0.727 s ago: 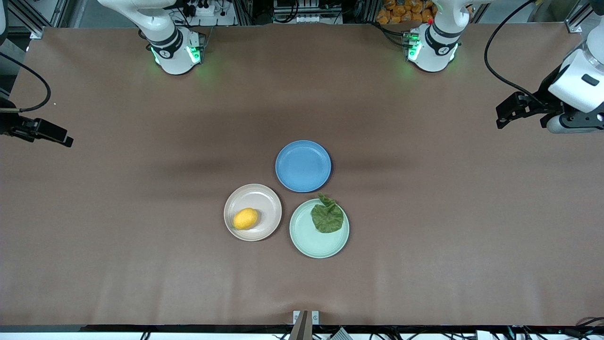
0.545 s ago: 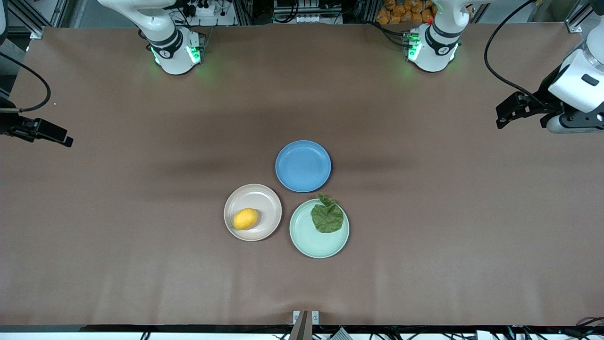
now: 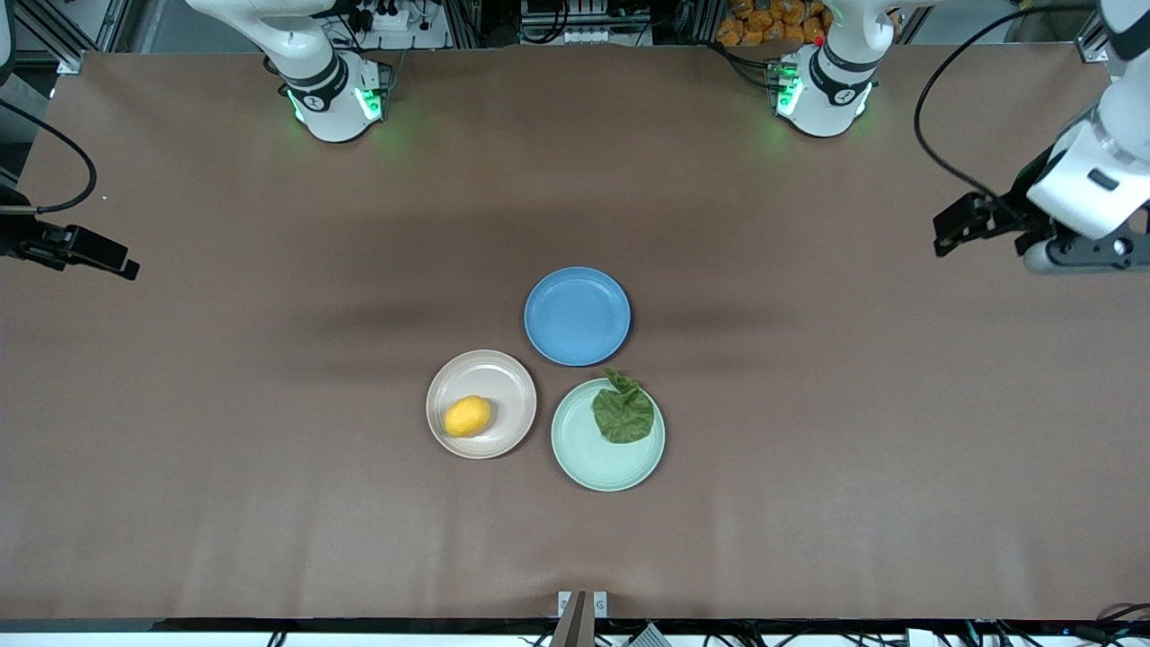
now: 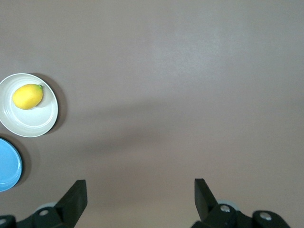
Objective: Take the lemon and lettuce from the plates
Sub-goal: 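Move the left gripper over the lettuce leaf on the green plate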
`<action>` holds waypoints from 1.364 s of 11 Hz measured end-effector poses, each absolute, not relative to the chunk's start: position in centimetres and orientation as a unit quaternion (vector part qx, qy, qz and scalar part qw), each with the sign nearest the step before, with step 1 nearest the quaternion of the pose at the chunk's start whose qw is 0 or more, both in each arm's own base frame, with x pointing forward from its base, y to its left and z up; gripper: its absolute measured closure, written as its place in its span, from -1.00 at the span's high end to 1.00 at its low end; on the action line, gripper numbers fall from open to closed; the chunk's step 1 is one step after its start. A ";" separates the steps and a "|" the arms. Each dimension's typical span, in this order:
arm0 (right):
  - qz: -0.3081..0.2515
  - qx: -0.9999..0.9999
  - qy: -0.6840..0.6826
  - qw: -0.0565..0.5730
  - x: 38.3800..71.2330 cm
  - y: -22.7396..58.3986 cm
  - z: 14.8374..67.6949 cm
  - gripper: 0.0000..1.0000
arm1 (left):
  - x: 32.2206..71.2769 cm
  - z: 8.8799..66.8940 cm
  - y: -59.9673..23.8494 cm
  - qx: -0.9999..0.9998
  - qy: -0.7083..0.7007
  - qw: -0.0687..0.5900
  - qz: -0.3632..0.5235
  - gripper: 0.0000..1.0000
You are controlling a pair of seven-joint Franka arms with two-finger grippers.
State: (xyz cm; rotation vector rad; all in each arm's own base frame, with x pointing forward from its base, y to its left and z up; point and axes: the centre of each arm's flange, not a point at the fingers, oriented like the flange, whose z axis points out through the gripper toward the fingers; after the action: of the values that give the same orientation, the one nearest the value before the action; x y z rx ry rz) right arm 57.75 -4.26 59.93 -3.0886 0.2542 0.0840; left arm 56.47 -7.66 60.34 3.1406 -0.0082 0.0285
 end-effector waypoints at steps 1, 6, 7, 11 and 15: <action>0.027 -0.996 0.082 0.021 57.8 -4.3 59.9 1.00 | 57.4 59.3 -8.2 1.000 -0.007 0.004 0.015 1.00; 0.028 -0.996 0.083 0.021 57.8 -4.3 59.8 1.00 | 60.0 54.0 -17.0 0.996 -0.079 0.023 0.037 1.00; 0.029 -0.996 0.084 0.021 57.8 -4.3 59.8 1.00 | 60.2 52.9 -19.1 0.994 -0.095 0.027 0.044 1.00; 0.034 -0.995 0.090 0.020 57.7 -4.3 59.6 1.00 | 61.7 46.5 -26.8 0.985 -0.145 0.051 0.081 1.00; 0.039 -0.987 0.153 0.027 57.9 -4.1 59.3 1.00 | 62.1 38.8 -33.5 0.973 -0.186 0.077 0.114 1.00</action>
State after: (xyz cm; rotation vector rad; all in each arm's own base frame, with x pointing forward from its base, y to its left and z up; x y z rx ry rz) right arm 57.90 -4.10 59.25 -3.0494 0.4729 0.1206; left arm 62.13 -33.52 38.81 2.9158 -0.5567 0.3416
